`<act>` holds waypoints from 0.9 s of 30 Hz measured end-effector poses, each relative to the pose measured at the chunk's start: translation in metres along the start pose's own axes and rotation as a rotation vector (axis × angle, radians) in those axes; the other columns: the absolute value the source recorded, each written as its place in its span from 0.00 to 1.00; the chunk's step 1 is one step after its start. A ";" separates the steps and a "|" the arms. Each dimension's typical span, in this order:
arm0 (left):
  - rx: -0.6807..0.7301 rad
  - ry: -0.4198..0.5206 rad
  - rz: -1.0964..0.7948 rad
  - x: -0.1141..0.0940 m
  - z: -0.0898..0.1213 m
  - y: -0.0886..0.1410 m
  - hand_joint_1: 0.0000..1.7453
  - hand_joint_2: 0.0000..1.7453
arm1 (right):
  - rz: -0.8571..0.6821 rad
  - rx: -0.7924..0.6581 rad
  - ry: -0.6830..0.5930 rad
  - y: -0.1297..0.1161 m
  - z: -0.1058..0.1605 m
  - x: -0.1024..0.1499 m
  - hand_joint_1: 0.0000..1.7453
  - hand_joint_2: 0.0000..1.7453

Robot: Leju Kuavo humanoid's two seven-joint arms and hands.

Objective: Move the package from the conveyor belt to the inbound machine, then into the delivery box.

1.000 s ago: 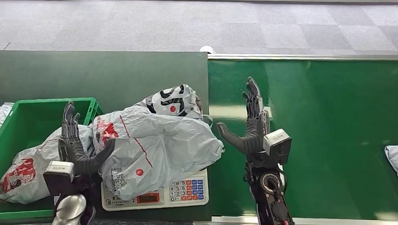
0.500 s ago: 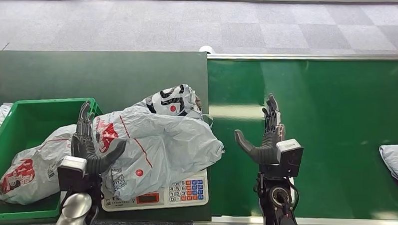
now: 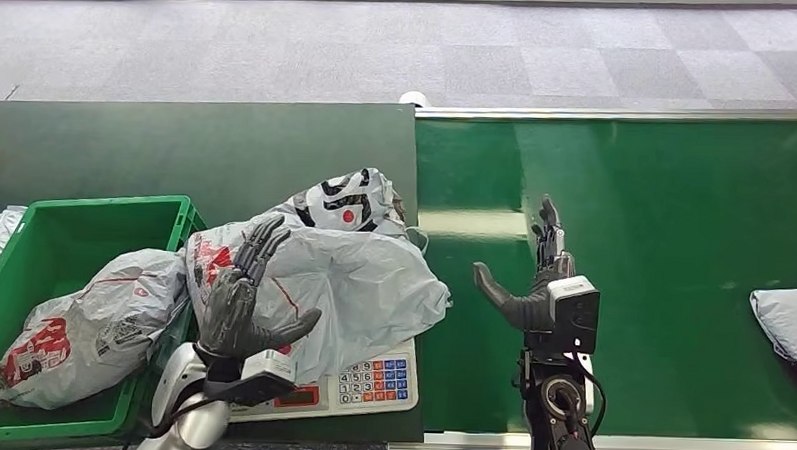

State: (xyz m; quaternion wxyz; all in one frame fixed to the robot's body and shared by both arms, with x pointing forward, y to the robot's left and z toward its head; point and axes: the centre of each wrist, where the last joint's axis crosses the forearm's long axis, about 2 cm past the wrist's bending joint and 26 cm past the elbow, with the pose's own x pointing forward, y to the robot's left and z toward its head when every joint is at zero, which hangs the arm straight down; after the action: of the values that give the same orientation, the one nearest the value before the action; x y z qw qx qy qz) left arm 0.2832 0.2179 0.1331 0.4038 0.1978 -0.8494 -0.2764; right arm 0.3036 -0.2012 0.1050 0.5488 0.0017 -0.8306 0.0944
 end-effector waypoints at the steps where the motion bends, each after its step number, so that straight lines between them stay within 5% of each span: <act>1: -0.029 -0.002 0.001 0.002 -0.001 -0.003 0.00 1.00 | 0.000 0.000 0.001 0.000 0.000 0.000 0.00 1.00; 27: -0.466 0.037 0.118 -0.005 0.003 -0.026 0.00 1.00 | 0.000 0.009 0.031 -0.005 0.016 -0.008 0.00 1.00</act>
State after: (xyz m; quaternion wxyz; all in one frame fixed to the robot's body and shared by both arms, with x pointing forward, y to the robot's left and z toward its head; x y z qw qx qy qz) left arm 0.2869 0.2014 0.1126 0.4693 0.0544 -0.7651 -0.4374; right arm 0.2927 -0.2092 0.0922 0.5618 0.0025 -0.8214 0.0982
